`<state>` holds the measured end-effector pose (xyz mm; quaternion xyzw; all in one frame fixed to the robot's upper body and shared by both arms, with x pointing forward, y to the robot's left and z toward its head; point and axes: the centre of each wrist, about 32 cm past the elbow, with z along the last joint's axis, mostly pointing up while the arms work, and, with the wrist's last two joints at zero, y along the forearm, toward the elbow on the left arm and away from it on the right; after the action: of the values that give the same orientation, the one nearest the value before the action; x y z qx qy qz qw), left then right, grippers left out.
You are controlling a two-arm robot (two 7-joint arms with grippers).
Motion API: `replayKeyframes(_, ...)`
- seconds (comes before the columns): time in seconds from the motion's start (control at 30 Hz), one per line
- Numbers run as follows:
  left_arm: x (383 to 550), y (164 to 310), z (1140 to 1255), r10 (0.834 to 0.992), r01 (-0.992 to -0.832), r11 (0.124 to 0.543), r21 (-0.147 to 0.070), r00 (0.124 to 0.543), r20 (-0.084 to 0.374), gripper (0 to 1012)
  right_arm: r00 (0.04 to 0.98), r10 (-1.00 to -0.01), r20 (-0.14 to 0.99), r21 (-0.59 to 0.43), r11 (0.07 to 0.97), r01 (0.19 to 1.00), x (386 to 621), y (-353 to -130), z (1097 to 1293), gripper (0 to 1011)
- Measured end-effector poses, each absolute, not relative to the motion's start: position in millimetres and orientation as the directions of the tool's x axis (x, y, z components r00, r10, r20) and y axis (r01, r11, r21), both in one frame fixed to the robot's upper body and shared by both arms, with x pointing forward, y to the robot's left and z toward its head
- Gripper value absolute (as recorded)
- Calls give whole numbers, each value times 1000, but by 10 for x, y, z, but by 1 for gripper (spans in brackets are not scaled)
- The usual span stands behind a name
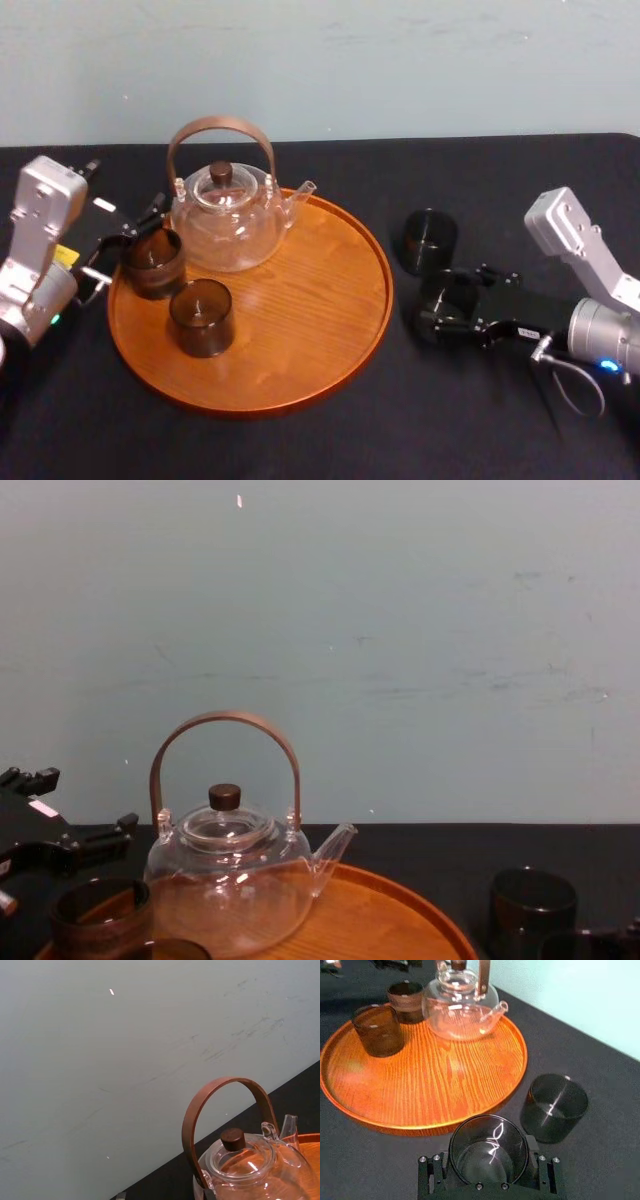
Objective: Pick up the glass from the table and place it on the tray.
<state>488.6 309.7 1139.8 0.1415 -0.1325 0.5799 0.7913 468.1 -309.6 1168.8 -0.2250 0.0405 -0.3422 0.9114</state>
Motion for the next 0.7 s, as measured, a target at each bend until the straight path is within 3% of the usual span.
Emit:
replayKeyframes(0.37, 4886, 3097, 11398, 880, -955, 287, 70, 292, 374, 1001, 790, -603, 110, -370, 713, 596, 4763, -3055, 11894, 904)
replayKeyframes(0.7, 4886, 3097, 11398, 880, -955, 287, 70, 292, 374, 1001, 829, -543, 130, -317, 770, 554, 4947, -2850, 12038, 904)
